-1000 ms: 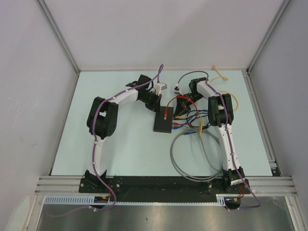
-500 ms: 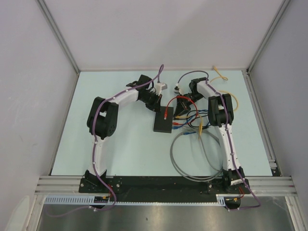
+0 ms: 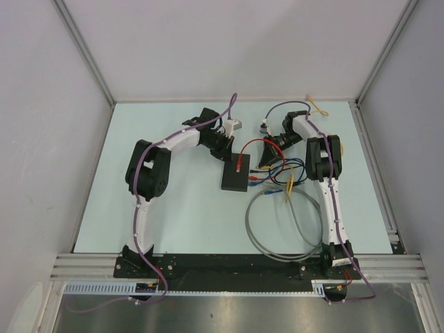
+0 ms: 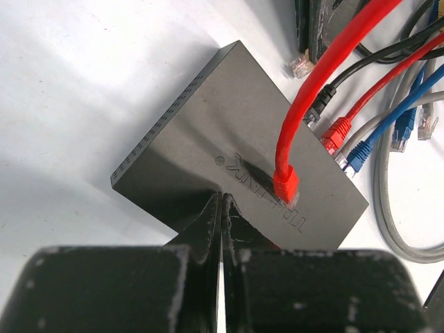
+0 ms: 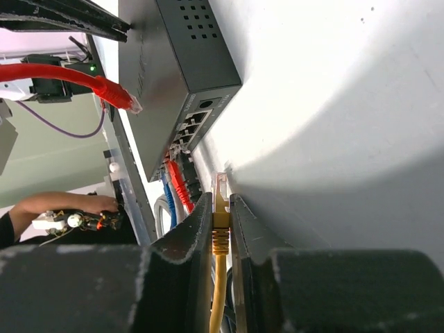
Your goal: Pull the plug from the switch port
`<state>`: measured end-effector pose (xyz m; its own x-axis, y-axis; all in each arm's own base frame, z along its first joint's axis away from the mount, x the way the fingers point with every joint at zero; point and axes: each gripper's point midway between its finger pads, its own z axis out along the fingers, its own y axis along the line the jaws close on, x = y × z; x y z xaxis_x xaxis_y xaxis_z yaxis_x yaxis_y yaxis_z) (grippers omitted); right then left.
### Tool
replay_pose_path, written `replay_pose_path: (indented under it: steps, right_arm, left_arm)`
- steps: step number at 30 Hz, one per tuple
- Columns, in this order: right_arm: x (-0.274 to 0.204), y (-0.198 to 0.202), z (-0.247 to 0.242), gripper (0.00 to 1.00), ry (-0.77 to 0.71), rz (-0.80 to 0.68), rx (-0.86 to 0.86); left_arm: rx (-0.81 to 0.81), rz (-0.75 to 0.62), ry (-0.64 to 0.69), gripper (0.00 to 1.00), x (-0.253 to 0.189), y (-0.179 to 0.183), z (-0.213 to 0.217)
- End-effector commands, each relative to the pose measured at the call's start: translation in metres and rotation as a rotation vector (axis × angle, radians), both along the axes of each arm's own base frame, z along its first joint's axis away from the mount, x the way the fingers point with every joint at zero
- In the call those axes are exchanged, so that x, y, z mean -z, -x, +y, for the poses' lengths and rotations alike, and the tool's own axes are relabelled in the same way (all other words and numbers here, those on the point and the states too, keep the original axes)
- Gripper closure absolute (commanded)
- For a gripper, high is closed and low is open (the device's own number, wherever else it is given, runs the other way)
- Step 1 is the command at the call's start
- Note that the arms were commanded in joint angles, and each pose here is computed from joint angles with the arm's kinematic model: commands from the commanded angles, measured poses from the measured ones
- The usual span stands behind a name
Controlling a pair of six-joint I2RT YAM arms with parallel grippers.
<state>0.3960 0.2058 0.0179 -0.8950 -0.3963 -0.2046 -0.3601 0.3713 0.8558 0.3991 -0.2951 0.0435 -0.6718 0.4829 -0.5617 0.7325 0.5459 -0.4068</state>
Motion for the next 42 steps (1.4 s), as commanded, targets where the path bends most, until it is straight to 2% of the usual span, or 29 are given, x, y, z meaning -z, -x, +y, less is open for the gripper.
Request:
replay_pose_path:
  steps: [1,4,7,16,23,24,26,28,29,32,33,36,37,38,40,42]
  right_arm:
    - [0.033,-0.008,-0.011,1.0,0.08,-0.109,-0.067]
    - [0.027,-0.017,-0.012,1.0,0.087,-0.139,-0.055]
    - [0.001,-0.036,-0.01,1.0,0.065,-0.212,-0.024]
    - [-0.085,-0.112,-0.026,1.0,0.077,-0.523,0.154]
    - [-0.161,-0.163,-0.057,1.0,-0.012,-0.649,0.373]
    - [-0.171,-0.166,-0.058,1.0,-0.033,-0.617,0.419]
    - [-0.186,-0.178,-0.07,1.0,-0.06,-0.644,0.475]
    - [-0.183,-0.183,-0.081,0.95,-0.041,-0.634,0.51]
    - [-0.168,-0.186,-0.087,0.91,0.016,-0.611,0.539]
    - [-0.131,-0.181,-0.1,0.89,0.159,-0.575,0.542]
    - [-0.113,-0.18,-0.112,0.84,0.245,-0.559,0.564]
    - [-0.102,-0.175,-0.134,0.69,0.351,-0.546,0.601]
    - [-0.104,-0.174,-0.138,0.54,0.36,-0.548,0.611]
    - [-0.116,-0.173,-0.142,0.49,0.367,-0.566,0.622]
    - [-0.131,-0.17,-0.152,0.45,0.364,-0.59,0.639]
    - [-0.17,-0.163,-0.153,0.45,0.318,-0.657,0.639]
  left_arm:
    - [0.015,0.037,-0.142,1.0,0.039,0.017,0.02]
    - [0.014,0.035,-0.143,1.0,0.039,0.016,0.02]
    - [0.014,0.034,-0.142,1.0,0.038,0.017,0.02]
    - [0.014,0.04,-0.13,1.0,0.038,0.016,0.018]
    - [0.016,0.04,-0.125,1.0,0.038,0.016,0.017]
    - [0.015,0.041,-0.125,1.0,0.038,0.016,0.017]
    - [0.014,0.042,-0.125,1.0,0.038,0.016,0.017]
    - [0.014,0.045,-0.119,1.0,0.039,0.016,0.016]
    - [0.013,0.044,-0.116,1.0,0.038,0.016,0.015]
    - [0.011,0.047,-0.107,1.0,0.036,0.015,0.013]
    - [0.011,0.048,-0.106,1.0,0.036,0.015,0.013]
    - [0.011,0.051,-0.099,1.0,0.035,0.015,0.012]
    - [0.009,0.053,-0.097,1.0,0.035,0.016,0.012]
    - [0.007,0.059,-0.097,1.0,0.037,0.016,0.013]
    - [0.006,0.062,-0.093,1.0,0.037,0.016,0.013]
    - [0.0,0.06,-0.089,1.0,0.036,0.014,0.013]
